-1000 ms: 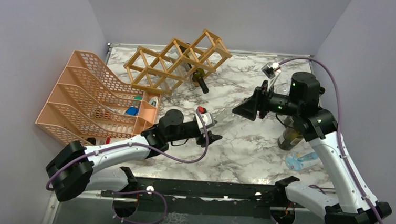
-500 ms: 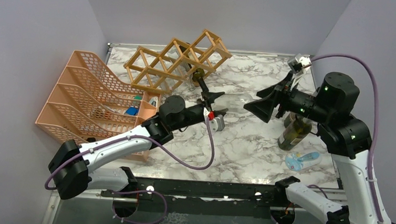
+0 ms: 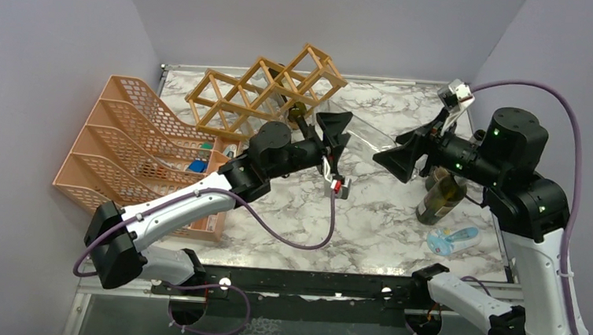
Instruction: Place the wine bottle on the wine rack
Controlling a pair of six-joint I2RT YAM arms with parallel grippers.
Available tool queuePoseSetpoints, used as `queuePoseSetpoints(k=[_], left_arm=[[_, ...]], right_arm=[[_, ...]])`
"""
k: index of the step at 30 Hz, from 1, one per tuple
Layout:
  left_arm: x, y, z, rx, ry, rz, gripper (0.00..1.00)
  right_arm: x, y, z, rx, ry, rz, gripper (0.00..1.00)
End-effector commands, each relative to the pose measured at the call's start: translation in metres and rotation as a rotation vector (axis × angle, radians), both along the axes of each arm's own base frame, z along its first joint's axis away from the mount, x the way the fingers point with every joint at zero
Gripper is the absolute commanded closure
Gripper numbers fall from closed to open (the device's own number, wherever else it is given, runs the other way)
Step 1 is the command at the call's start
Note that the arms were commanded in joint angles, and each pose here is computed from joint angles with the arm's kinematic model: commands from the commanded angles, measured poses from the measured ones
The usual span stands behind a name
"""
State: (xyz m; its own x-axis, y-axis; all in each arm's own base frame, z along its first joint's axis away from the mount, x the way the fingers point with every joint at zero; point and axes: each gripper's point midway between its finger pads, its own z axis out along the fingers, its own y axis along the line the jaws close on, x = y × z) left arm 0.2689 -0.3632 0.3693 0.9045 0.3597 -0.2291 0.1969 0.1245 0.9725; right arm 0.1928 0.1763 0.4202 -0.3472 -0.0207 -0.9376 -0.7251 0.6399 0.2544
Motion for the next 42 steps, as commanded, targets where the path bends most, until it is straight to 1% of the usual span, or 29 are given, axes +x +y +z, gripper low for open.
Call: queuePoseSetpoints(k=[1, 6, 13, 18, 21, 23, 25, 27, 28, 30, 33, 35, 36, 37, 38, 39, 42], left_arm=[[0.003, -0.002, 0.050, 0.043, -0.223, 0.030, 1.00], [0.002, -0.005, 0.061, 0.077, -0.273, 0.017, 1.00], [0.005, -0.012, 0.050, 0.170, -0.316, 0.042, 1.00], [0.004, -0.016, 0.045, 0.199, -0.310, 0.028, 1.00], [0.004, -0.018, 0.044, 0.204, -0.284, 0.018, 1.00], [0.003, -0.019, 0.043, 0.208, -0.265, 0.011, 1.00], [0.002, -0.020, 0.042, 0.216, -0.240, 0.003, 1.00], [0.002, -0.020, 0.034, 0.234, -0.208, -0.004, 1.00], [0.002, -0.020, 0.039, 0.230, -0.202, -0.004, 1.00], [0.003, -0.020, 0.036, 0.242, -0.173, -0.004, 1.00], [0.005, -0.019, 0.031, 0.250, -0.142, 0.007, 1.00], [0.007, -0.017, 0.030, 0.226, -0.097, 0.028, 0.98], [0.009, -0.016, 0.031, 0.197, -0.058, 0.046, 0.80], [0.012, -0.013, 0.031, 0.171, -0.007, 0.066, 0.46], [0.013, -0.011, 0.029, 0.138, 0.056, 0.086, 0.15], [0.013, -0.008, 0.028, 0.113, 0.105, 0.098, 0.03], [0.004, -0.002, 0.008, 0.088, 0.210, 0.092, 0.01]], right_arm=[[0.007, 0.000, -0.021, -0.050, 0.026, 0.004, 0.18], [0.009, 0.007, -0.025, -0.019, 0.032, 0.030, 0.18], [0.014, 0.008, -0.036, -0.034, 0.053, 0.021, 0.24], [0.021, 0.006, -0.051, -0.062, 0.072, 0.001, 0.24], [0.023, 0.003, -0.060, -0.096, 0.057, 0.006, 0.24], [0.027, 0.000, -0.064, -0.107, 0.046, -0.021, 0.25], [0.028, 0.000, -0.066, -0.109, 0.042, -0.020, 0.31], [0.028, 0.002, -0.068, -0.102, 0.045, -0.012, 0.42], [0.027, 0.003, -0.067, -0.097, 0.041, -0.004, 0.48], [0.027, 0.004, -0.066, -0.089, 0.036, 0.000, 0.62], [0.028, 0.004, -0.063, -0.080, 0.028, -0.010, 0.86], [0.030, 0.003, -0.059, -0.070, 0.025, -0.024, 0.97], [0.030, 0.003, -0.056, -0.064, 0.021, -0.030, 0.99], [0.031, 0.003, -0.054, -0.056, 0.016, -0.037, 0.99], [0.031, 0.003, -0.052, -0.048, 0.013, -0.045, 0.99], [0.032, 0.002, -0.050, -0.038, 0.007, -0.055, 0.99], [0.034, 0.000, -0.043, -0.015, -0.011, -0.085, 0.99]])
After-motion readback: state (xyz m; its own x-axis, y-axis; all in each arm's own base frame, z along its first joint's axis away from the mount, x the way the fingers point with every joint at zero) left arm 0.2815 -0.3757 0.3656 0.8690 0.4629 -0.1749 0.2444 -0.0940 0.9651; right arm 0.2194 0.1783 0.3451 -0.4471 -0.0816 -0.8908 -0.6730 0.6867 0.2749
